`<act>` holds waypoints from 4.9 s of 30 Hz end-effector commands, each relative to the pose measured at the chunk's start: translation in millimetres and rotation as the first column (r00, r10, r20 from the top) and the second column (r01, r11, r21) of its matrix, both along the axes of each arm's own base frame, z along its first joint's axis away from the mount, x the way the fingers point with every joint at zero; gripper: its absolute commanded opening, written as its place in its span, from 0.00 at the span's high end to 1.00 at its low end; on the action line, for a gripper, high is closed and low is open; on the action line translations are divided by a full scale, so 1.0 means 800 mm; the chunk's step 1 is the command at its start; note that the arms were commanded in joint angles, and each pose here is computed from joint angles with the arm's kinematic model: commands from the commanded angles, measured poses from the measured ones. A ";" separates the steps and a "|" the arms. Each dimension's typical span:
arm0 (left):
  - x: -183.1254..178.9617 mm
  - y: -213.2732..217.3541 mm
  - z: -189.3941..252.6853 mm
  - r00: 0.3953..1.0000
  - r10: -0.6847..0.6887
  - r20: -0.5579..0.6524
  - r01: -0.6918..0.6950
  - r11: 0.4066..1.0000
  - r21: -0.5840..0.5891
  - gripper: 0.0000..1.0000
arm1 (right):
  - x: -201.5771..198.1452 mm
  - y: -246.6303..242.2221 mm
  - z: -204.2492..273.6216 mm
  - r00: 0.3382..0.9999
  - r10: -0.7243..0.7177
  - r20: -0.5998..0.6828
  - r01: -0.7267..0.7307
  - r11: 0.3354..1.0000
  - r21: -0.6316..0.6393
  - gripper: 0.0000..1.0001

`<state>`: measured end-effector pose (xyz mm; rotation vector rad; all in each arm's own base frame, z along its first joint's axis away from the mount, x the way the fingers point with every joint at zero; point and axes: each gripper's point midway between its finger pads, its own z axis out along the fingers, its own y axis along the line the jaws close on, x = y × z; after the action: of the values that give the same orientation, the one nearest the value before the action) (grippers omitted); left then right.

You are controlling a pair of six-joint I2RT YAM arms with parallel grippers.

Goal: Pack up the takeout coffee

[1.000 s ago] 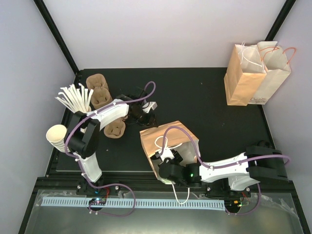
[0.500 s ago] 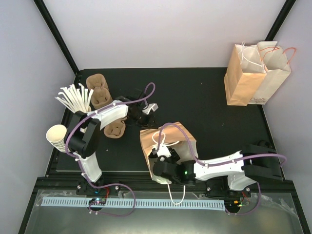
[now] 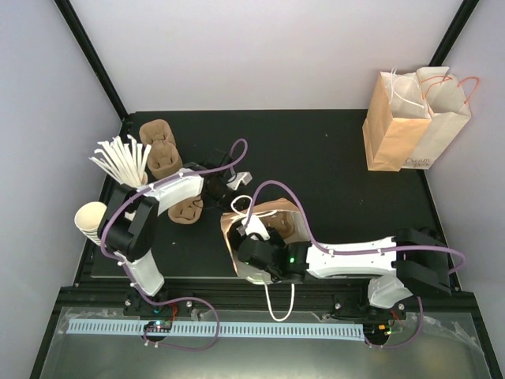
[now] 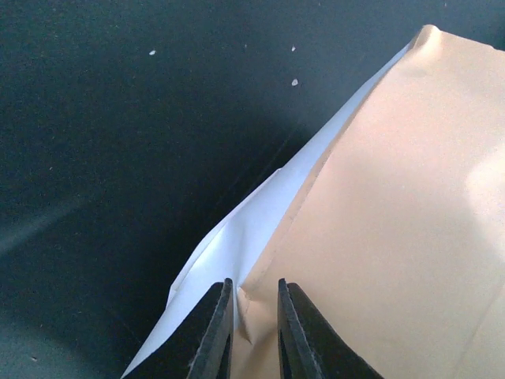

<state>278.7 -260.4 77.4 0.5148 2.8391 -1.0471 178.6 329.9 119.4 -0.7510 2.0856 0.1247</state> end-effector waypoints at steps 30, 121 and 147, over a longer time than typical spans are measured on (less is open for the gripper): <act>0.006 -0.008 0.063 0.988 0.115 0.100 -0.115 0.993 -0.002 0.55 | 0.045 -0.010 -0.042 0.924 -0.031 -0.381 -0.072 0.965 -0.253 0.99; 0.004 0.144 0.287 0.617 0.346 0.707 -0.274 0.937 -0.219 0.01 | 0.078 -0.037 0.239 0.955 0.060 -0.291 -0.040 0.996 0.075 0.00; 0.016 0.067 0.323 0.572 0.100 0.814 0.148 0.964 -0.222 0.10 | 0.071 -0.038 0.216 0.937 0.081 -0.340 -0.079 0.997 0.019 0.00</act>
<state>274.0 -199.8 317.1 0.6727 1.9162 -0.9239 237.2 300.8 285.8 -0.8461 2.3922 0.3185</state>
